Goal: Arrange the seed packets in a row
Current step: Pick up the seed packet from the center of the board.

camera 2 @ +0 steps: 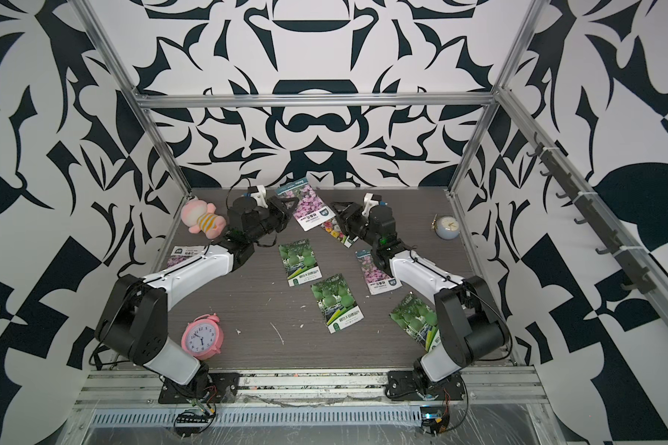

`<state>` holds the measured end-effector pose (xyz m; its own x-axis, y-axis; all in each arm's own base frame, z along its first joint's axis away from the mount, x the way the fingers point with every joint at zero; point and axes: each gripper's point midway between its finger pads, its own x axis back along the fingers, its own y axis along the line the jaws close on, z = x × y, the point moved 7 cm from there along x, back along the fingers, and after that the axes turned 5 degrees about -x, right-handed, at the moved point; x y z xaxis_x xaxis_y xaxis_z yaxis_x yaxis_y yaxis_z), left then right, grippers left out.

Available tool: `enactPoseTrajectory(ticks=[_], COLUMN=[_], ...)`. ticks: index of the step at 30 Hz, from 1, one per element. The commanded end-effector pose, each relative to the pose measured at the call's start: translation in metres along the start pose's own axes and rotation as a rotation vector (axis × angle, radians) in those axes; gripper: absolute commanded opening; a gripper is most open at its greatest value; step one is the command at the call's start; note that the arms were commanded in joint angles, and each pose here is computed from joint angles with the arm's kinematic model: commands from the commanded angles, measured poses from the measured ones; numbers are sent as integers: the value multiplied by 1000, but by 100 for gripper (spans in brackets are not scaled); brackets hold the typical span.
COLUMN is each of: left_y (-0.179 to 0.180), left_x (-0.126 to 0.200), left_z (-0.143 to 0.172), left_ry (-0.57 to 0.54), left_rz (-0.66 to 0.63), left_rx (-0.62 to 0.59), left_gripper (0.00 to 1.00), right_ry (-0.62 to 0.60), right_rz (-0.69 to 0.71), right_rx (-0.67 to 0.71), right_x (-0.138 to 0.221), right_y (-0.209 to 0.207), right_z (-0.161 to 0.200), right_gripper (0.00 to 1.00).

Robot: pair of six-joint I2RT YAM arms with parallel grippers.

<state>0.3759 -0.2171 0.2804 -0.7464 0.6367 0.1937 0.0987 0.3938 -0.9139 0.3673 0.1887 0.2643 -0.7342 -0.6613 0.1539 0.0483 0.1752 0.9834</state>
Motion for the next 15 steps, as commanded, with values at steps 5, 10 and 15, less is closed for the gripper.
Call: enactPoseTrajectory(ticks=[5,10,15], left_y=[38,74,98], left_x=[64,109,126], left_z=[9,1,-5], left_ry=[369,690,880], left_rz=[-532,-747,-799], left_rx=[-410,-575,-525], left_gripper=[0,0,0], right_ry=[-41,-43,-90], right_rz=[365,444,476], right_rx=[352,420,431], right_x=[34,48,58], right_y=[-41,-49,-53], right_z=[-3,-1,-4], right_gripper=[69,70,70])
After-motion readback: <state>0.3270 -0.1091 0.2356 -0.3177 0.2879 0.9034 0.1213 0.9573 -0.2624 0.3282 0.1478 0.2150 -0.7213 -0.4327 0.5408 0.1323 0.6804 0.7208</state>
